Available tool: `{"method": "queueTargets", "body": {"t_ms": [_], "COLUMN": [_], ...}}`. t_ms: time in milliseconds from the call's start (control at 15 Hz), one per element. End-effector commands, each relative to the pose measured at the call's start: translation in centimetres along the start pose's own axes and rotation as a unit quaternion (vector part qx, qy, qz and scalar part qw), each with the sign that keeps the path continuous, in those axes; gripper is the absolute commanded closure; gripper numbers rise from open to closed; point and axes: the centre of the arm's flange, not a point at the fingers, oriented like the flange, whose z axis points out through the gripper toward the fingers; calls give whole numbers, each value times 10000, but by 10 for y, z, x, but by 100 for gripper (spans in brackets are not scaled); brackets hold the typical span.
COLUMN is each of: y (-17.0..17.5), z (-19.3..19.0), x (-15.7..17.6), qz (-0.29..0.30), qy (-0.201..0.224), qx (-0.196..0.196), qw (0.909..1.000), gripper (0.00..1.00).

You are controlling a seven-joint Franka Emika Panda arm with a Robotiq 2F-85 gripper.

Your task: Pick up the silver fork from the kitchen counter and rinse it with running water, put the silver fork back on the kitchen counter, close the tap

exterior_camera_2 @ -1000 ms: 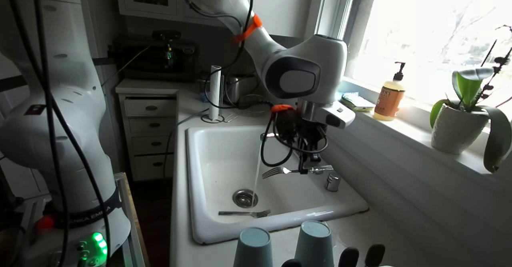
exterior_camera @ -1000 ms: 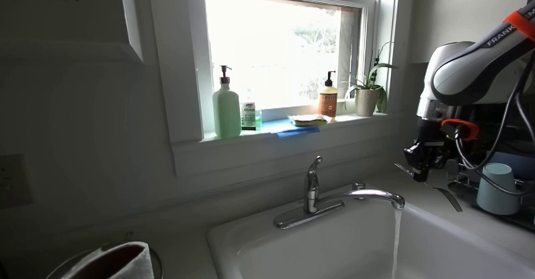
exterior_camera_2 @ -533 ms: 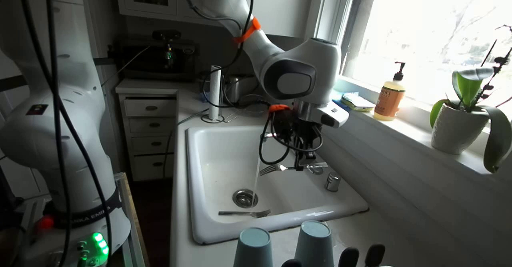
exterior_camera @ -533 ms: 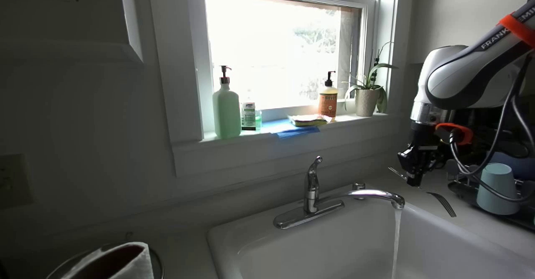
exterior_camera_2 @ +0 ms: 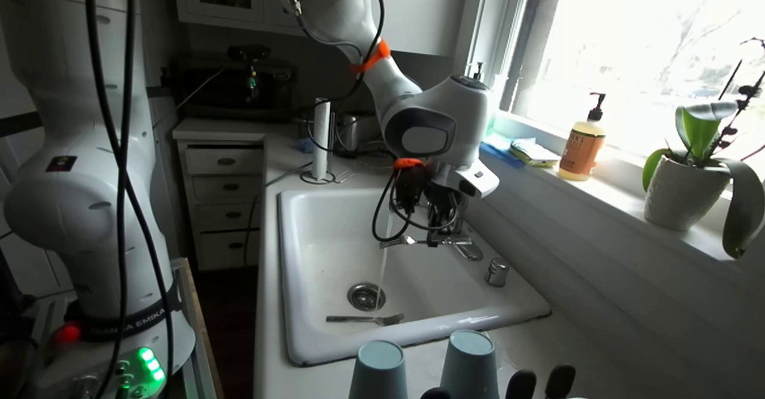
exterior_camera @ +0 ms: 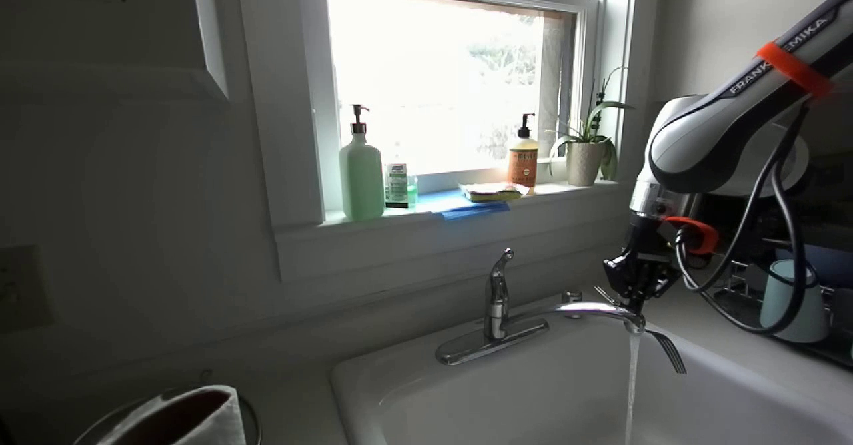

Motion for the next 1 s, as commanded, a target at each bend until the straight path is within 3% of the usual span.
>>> {"method": "queueTargets", "body": {"t_ms": [0, 467, 933], "y": [-12, -22, -50], "z": [5, 7, 15], "x": [2, 10, 3], "qz": [566, 1380, 1513], "qy": [108, 219, 122], "qx": [197, 114, 59], "qw": [9981, 9901, 9884], "gripper": [97, 97, 97]}}
